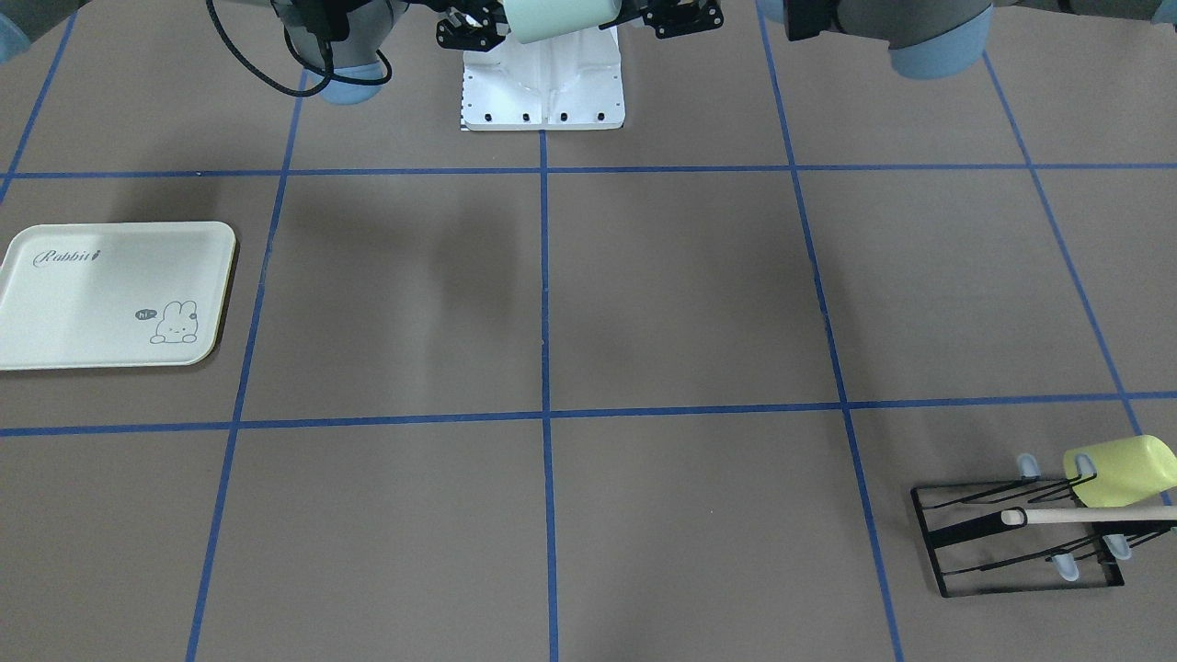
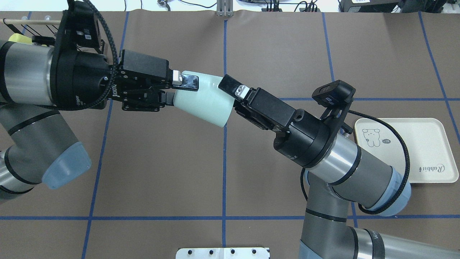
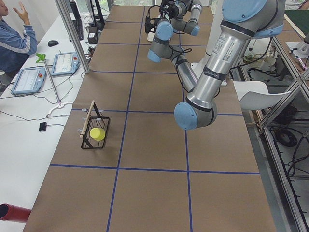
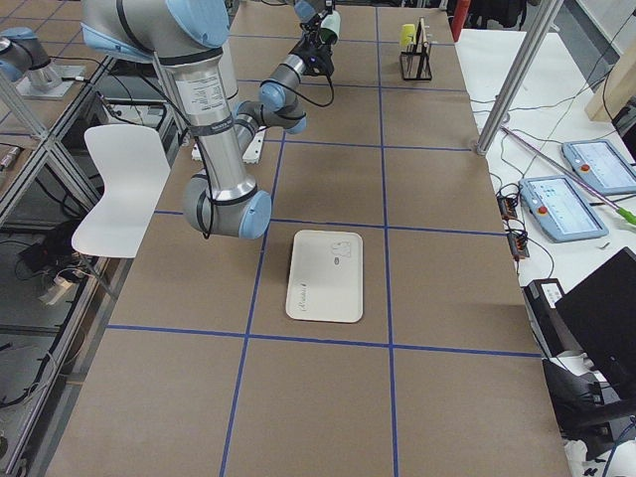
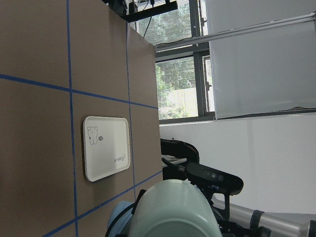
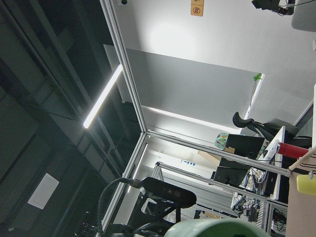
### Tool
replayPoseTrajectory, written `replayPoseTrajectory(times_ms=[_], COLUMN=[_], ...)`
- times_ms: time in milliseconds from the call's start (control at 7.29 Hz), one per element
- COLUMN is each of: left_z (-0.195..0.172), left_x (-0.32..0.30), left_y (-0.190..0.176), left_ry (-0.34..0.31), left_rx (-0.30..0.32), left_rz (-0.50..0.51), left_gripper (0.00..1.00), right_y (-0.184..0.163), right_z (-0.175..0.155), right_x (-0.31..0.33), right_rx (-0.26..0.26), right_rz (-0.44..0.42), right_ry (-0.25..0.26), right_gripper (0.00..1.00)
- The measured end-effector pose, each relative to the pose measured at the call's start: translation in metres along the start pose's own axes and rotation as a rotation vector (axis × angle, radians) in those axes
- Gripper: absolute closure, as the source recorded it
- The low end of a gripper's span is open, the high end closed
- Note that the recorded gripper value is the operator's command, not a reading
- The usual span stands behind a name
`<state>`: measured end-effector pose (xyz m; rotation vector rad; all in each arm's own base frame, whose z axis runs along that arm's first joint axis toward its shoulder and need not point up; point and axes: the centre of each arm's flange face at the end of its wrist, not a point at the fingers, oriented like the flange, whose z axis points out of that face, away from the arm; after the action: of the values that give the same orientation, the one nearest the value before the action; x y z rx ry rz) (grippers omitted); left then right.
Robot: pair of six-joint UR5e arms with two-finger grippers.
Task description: Left arm grabs green cup and hands to right arm on tray
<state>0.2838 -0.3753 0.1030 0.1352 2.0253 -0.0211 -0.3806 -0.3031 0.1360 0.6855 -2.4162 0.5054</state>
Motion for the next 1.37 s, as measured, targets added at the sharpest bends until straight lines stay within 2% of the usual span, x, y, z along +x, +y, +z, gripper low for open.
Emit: replayPoseTrajectory(times_ms=[274,1097,1371], left_z=[0.000,-0.005,-0.006], left_x=[0.000,0.010,0.006], left_y=[0.000,0.005,0.001], left_ry=[-0.001,0.009,-0.003], left_rx=[0.000,-0.023,-0.012], left_rz=[-0.001,0.032,0.027], left_gripper=[0.00,0.00,0.00], right_y=[0.000,-0.003,-0.013], right_z=[0.000,-0.005,-0.015], right_x=[0.000,0.001,0.007], right_rx=[-0.001,0.001,0.008], right_rz=[-0.001,-0.001,-0.020], right_ry=[0.002,0.007,0.029], right_gripper=[1.00,1.00,1.00])
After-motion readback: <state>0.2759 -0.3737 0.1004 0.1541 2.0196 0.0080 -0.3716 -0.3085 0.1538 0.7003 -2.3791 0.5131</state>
